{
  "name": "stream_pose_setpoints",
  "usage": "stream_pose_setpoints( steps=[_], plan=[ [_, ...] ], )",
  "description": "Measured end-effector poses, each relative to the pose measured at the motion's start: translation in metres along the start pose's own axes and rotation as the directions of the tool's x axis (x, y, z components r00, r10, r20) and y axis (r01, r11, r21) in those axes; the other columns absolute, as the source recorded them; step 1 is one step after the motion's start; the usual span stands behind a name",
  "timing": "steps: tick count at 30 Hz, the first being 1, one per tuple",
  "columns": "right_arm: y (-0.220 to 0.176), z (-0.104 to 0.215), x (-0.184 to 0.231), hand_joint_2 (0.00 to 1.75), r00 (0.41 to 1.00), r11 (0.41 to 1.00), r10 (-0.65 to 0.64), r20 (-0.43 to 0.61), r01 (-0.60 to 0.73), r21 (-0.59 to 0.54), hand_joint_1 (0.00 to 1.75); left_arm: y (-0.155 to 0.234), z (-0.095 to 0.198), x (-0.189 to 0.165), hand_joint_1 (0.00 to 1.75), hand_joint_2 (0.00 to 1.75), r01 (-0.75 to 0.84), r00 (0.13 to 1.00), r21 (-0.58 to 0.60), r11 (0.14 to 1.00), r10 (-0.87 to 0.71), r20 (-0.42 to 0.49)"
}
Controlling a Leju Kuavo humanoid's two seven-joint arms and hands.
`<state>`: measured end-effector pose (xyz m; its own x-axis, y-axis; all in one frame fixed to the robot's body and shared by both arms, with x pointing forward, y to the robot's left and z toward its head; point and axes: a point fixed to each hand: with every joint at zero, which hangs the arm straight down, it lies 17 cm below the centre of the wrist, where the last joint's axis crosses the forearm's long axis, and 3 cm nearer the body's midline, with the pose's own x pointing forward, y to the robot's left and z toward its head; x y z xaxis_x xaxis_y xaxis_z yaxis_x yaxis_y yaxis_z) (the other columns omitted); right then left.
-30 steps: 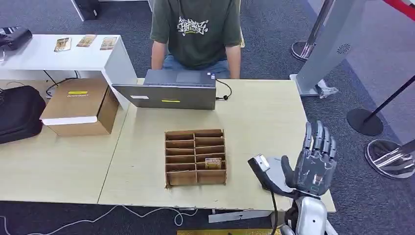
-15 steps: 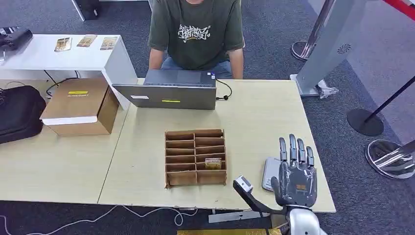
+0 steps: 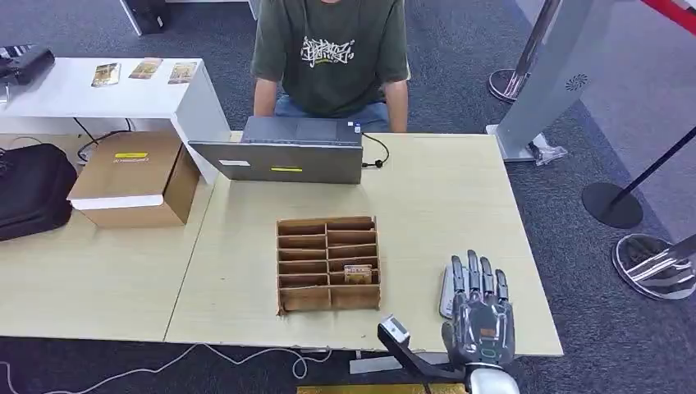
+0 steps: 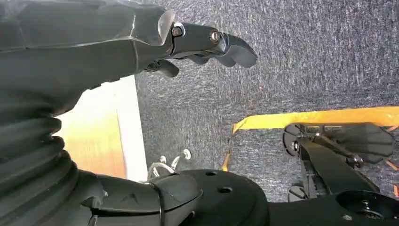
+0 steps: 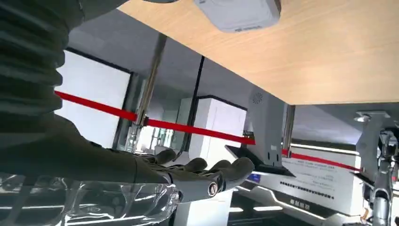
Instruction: Pass the card to the sensor for recognition and then transmit it.
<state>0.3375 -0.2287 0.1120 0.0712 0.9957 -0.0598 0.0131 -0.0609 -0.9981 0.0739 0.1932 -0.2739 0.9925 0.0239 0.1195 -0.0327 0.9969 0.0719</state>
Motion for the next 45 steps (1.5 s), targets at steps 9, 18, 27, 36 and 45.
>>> stream_pose_setpoints(
  steps=[9, 18, 27, 36, 45],
  plan=[
    [0.018, 0.015, 0.028, 1.75, 0.996, 0.994, -0.054, 0.065, 0.048, 0.099, 0.00, -0.004, 0.001, 0.000, 0.00, 1.75, 0.003, 1.000, -0.014, 1.000, -0.003, 0.001],
    [0.024, 0.019, 0.037, 1.75, 0.995, 0.988, -0.084, 0.059, 0.075, 0.138, 0.00, -0.004, 0.001, 0.001, 0.00, 1.75, 0.015, 1.000, -0.014, 1.000, -0.015, 0.004],
    [0.019, 0.008, 0.043, 1.75, 0.991, 0.990, -0.108, 0.074, 0.100, 0.101, 0.00, -0.004, 0.001, 0.001, 0.00, 1.75, 0.036, 0.999, -0.013, 0.999, -0.036, 0.008],
    [-0.010, -0.018, 0.065, 1.75, 0.979, 0.987, -0.156, 0.130, 0.158, -0.007, 0.00, -0.006, 0.001, 0.004, 0.00, 1.75, 0.056, 0.998, -0.013, 0.998, -0.055, 0.015],
    [-0.020, -0.033, 0.099, 1.75, 0.962, 0.982, -0.178, 0.204, 0.187, -0.024, 0.00, -0.007, 0.002, 0.008, 0.00, 1.75, 0.055, 0.998, -0.014, 0.998, -0.055, 0.021]
  ],
)
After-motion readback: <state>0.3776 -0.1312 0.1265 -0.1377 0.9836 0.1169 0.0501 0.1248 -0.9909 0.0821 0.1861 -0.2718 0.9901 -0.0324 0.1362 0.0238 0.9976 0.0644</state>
